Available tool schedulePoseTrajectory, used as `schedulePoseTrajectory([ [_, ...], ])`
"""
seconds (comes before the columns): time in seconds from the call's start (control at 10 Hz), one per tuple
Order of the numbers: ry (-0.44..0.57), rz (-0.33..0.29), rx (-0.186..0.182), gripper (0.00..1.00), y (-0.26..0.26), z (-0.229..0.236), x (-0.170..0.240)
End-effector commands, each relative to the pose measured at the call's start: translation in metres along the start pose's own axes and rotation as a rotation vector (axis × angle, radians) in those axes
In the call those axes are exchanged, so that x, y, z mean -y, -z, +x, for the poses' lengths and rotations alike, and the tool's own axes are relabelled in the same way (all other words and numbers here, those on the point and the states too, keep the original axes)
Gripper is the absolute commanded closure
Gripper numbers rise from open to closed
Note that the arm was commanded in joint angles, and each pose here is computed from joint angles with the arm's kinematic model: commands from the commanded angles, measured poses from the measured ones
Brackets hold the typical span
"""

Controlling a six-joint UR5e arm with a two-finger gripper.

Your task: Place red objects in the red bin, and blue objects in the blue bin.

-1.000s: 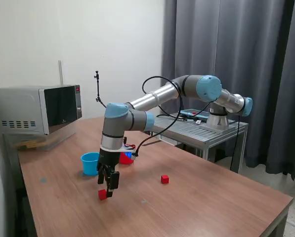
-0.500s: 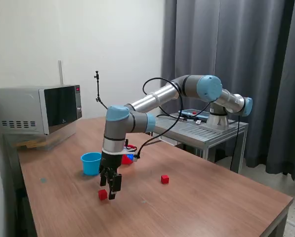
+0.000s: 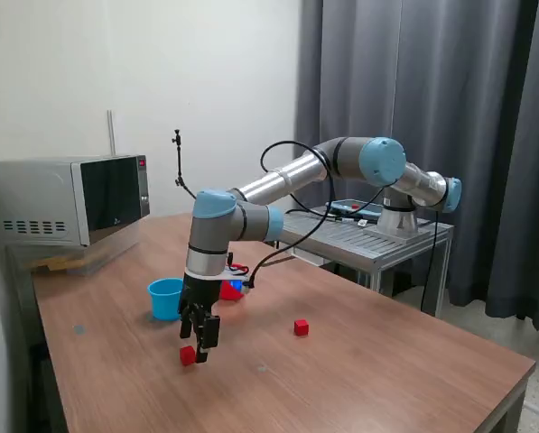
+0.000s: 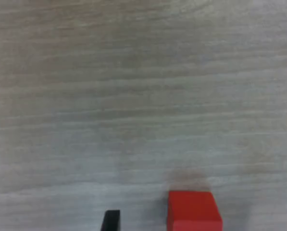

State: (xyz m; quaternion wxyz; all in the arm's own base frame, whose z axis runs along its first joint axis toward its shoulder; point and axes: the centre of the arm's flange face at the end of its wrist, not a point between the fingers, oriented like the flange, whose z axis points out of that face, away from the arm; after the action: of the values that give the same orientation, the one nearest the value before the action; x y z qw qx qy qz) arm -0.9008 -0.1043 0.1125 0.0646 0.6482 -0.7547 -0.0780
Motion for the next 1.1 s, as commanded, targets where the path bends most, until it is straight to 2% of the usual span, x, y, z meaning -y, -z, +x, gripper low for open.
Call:
schedulePoseTrajectory([
  [0.0, 0.000, -0.003, -0.016, 0.00, 0.0011, 0.0016, -0.0005],
  [0.1, 0.000, 0.000, -0.039, 0.00, 0.0011, 0.0038, -0.0002],
  [1.0, -0.003, 0.004, -0.032, 0.00, -0.0030, 0.0019, 0.0004],
])
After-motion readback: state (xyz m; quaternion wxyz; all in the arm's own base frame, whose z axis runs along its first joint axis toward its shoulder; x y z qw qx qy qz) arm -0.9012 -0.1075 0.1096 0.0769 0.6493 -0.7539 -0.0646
